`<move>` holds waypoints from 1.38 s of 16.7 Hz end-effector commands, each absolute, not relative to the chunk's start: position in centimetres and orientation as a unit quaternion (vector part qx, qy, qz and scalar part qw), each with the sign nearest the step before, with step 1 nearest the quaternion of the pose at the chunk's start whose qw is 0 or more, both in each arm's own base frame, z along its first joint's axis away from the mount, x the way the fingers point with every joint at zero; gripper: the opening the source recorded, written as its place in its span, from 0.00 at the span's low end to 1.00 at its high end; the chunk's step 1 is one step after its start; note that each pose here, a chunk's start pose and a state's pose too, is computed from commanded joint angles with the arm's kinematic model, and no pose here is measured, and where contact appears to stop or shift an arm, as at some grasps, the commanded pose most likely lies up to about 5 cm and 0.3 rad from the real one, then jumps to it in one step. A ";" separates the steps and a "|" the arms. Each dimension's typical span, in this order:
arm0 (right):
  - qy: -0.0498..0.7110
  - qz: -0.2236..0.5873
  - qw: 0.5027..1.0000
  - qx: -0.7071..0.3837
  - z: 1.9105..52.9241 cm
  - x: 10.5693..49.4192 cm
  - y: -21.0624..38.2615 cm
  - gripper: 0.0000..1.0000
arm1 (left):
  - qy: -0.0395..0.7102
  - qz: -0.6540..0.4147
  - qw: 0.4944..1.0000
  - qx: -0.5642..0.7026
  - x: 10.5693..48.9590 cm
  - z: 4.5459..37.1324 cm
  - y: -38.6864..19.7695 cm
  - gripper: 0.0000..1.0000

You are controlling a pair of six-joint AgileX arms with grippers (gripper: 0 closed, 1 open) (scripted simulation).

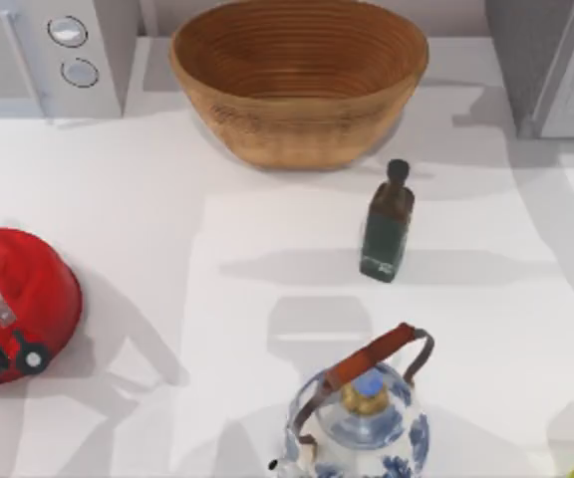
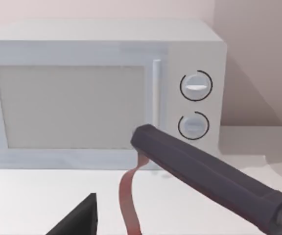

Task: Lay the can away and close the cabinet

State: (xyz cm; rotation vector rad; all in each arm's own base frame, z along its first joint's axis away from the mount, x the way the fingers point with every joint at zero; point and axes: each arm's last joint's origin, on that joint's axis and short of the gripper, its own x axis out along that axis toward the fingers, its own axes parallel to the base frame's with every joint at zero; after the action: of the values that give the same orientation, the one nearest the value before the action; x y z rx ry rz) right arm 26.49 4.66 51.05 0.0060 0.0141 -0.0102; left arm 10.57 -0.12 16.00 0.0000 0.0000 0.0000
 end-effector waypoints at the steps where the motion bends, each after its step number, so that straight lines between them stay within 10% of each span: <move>1: 0.011 -0.008 1.000 0.004 51.2 27.2 4.6 0.00 | 0.000 0.000 1.000 0.000 10.6 16.0 -0.1 1.00; 21: 0.003 -0.002 1.000 0.002 52.9 40.7 4.5 0.00 | 0.000 0.000 1.000 0.000 10.6 16.0 -0.1 1.00; 23: 0.003 -0.002 1.000 0.002 52.9 40.7 4.5 0.15 | 0.000 0.000 1.000 0.000 10.6 16.0 -0.1 1.00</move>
State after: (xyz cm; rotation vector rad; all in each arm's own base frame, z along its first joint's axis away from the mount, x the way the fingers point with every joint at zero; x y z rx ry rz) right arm 40.68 4.51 52.87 0.0037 0.0055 -0.0039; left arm 10.57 -0.12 16.00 0.0000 0.0000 0.0000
